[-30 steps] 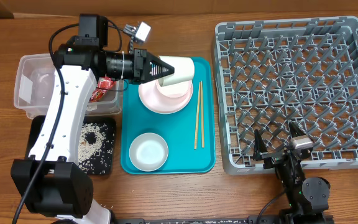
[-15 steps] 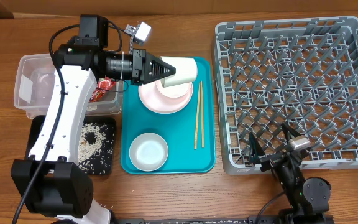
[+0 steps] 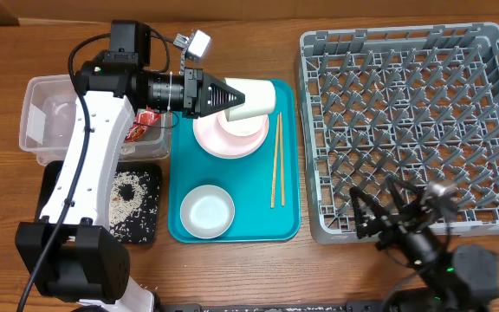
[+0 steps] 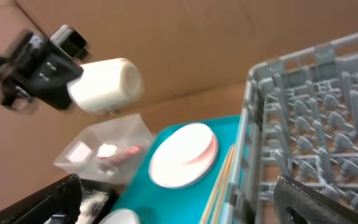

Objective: Sort waste into correct bins and load items into the dishwasher
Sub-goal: 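Move the right gripper from the rack toward the held cup, then grasp the cup's base with the right gripper beside the left gripper, then open the left gripper and pull the cup into the rack with the right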

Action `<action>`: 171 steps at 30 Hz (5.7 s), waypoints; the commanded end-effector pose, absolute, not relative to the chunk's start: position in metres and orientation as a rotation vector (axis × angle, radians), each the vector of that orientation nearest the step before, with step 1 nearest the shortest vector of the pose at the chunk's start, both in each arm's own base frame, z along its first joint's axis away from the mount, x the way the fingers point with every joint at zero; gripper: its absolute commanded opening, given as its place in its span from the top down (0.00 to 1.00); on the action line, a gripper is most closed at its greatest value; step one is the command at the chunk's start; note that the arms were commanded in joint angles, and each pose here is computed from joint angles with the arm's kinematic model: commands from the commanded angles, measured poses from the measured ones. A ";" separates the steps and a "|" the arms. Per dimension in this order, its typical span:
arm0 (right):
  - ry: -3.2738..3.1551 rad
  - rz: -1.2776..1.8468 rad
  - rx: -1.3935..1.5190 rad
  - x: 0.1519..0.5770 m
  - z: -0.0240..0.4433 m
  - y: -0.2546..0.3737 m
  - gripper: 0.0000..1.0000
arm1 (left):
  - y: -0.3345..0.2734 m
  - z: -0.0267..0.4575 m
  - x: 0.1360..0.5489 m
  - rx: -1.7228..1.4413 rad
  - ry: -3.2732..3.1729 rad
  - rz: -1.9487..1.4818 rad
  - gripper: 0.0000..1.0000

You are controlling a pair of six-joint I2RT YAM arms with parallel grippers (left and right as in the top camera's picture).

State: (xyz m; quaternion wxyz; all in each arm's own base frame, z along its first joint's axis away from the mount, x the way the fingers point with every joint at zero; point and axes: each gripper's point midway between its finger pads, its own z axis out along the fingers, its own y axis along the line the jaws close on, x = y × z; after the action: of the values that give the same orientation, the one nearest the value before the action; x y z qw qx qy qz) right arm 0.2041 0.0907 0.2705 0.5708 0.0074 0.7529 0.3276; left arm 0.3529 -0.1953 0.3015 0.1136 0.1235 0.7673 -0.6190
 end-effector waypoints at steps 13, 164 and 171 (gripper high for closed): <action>2.227 0.972 0.010 0.265 0.323 0.132 0.00 | -0.195 0.314 0.342 0.356 2.202 -1.944 0.96; 2.338 0.530 -0.034 0.414 0.200 0.129 0.36 | -0.196 0.278 0.340 0.329 2.467 -1.547 0.00; 2.362 0.173 0.143 0.420 0.187 0.073 0.36 | -0.181 0.253 0.349 0.277 2.580 -1.318 0.00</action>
State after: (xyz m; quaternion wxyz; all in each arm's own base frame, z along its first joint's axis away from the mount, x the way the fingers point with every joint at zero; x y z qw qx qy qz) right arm 0.4123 0.1118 0.1841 0.3498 0.0060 0.9222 0.1645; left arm 0.3454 -0.1900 0.2605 0.0947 0.0922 0.8549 -0.5016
